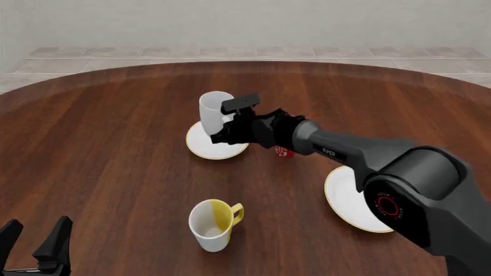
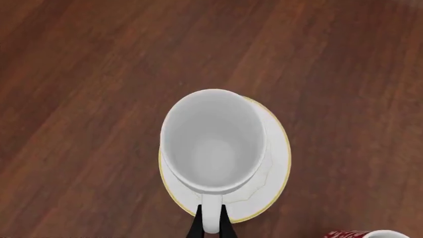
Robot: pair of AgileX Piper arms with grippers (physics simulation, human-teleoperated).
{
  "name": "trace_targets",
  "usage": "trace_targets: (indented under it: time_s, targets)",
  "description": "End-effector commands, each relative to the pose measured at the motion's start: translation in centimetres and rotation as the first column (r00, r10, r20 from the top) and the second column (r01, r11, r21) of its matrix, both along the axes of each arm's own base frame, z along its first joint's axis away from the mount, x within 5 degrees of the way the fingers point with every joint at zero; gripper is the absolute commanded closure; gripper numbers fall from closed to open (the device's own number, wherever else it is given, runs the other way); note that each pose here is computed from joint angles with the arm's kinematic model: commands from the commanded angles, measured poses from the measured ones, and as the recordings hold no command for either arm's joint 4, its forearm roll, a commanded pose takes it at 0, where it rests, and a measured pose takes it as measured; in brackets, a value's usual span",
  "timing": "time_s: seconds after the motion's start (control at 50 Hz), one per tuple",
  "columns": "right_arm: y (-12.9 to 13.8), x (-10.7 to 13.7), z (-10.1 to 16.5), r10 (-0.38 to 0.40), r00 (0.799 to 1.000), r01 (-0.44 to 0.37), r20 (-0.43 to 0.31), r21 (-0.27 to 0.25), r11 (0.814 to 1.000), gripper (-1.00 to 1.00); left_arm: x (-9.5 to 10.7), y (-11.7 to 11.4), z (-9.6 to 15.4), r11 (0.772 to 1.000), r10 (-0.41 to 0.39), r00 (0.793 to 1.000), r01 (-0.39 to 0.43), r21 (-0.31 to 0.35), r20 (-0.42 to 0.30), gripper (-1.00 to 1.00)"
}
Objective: Put the white mug on the left plate.
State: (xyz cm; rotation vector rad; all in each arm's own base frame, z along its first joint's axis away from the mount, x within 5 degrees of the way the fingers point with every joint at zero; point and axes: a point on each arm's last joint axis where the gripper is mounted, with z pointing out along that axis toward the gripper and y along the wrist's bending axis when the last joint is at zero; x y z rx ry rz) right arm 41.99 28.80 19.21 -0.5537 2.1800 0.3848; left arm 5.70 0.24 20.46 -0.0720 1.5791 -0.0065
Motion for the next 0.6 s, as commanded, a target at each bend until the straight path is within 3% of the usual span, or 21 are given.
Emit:
trace_targets:
  time_s: [0.02,0.6]
  targets:
    - [0.32,0.12,-0.17,0.007,1.0,-0.007,0.003,-0.003,1.0,1.0,-0.02,0.01,-0.05,1.0,0.002,1.0,-0.002,-0.003,-0.004,-1.0]
    - [-0.55,1.07,-0.77,-0.014,1.0,0.014,0.003,-0.009,1.0,1.0,0.24,-0.02,-0.02,1.0,-0.006,1.0,0.006,-0.003,-0.012,-1.0]
